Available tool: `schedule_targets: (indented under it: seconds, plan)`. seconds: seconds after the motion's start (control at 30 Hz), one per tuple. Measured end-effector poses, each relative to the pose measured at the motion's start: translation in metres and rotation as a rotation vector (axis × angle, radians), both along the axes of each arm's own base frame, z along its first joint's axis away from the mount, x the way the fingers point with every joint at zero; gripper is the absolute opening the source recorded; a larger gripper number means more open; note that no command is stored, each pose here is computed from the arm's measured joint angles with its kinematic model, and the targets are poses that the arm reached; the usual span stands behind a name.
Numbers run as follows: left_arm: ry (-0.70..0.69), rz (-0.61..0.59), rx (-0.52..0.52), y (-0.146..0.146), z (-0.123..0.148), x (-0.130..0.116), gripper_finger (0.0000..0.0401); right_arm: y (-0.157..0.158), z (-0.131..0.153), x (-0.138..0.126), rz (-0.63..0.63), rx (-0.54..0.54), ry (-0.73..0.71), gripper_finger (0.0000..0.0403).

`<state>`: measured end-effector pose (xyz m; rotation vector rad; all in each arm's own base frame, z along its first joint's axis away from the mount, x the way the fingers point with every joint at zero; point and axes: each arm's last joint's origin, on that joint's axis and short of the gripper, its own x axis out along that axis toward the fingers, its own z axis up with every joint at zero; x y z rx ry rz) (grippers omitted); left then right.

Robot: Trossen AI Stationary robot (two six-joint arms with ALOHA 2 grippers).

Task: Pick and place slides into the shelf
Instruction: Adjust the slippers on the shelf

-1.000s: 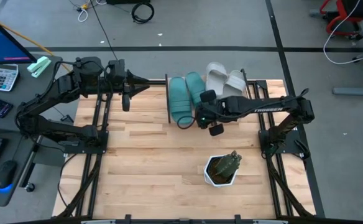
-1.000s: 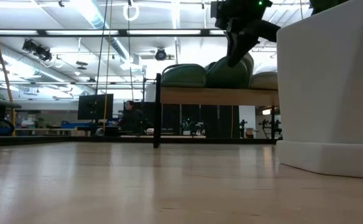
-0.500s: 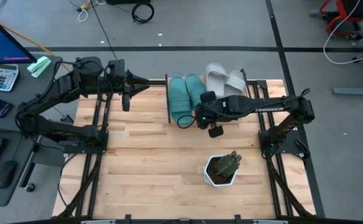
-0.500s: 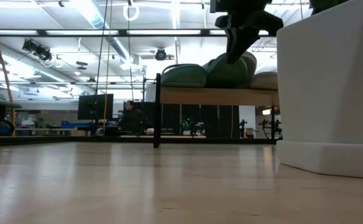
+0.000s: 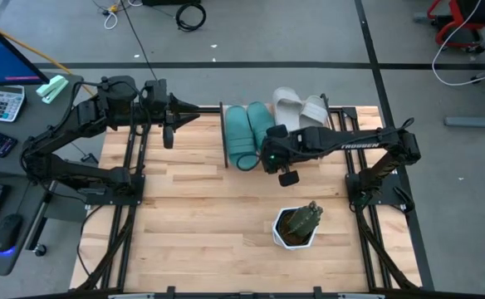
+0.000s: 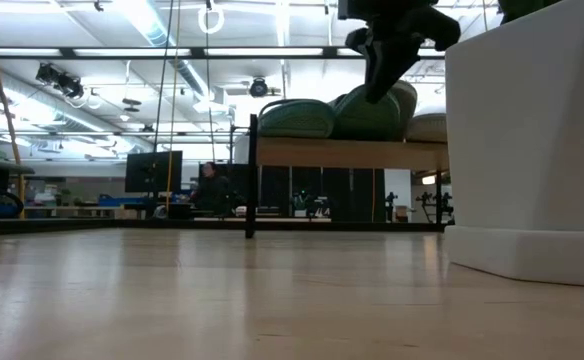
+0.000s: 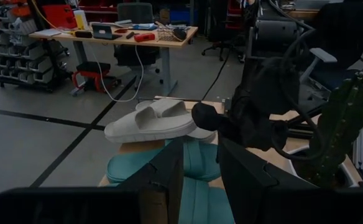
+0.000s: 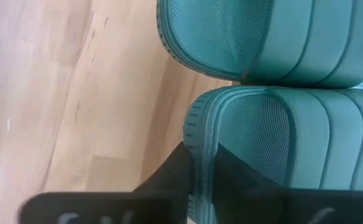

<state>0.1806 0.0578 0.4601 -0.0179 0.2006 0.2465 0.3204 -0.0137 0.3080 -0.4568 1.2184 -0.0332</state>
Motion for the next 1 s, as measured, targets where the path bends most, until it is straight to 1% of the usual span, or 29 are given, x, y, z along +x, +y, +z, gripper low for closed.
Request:
schedule_targets:
  seconds: [0.23,0.33,0.47,0.57,0.67,0.77,0.87,1.0]
  plan:
    - [0.003,-0.002,0.011,0.0,0.0,0.0,0.0107,0.0,0.0,0.0,0.005,0.019,-0.002,0.0167]
    - [0.003,-0.002,0.012,0.0,0.0,0.0,0.0107,0.0,0.001,0.0,0.005,0.017,0.003,0.0203]
    - [0.003,-0.003,0.012,0.0,0.0,0.0,0.0107,-0.001,0.009,-0.003,-0.001,0.006,0.018,0.0232]
    - [0.003,-0.002,0.013,0.0,0.0,0.0,0.0107,-0.001,0.022,-0.006,-0.008,-0.012,0.022,0.024]
    - [0.004,0.004,0.015,0.0,0.0,0.0,0.0107,-0.001,0.04,-0.008,-0.011,-0.019,-0.001,0.0239]
    - [0.004,0.005,0.016,0.0,0.0,0.0,0.0107,-0.006,0.06,-0.007,-0.029,-0.039,-0.076,0.0232]
    - [0.004,0.01,0.017,0.0,0.0,0.0,0.0107,-0.021,0.073,-0.004,-0.062,-0.065,-0.155,0.0217]
    - [0.005,0.021,0.019,0.001,0.0,0.0,0.0107,-0.05,0.078,-0.009,-0.132,-0.085,-0.165,0.0181]
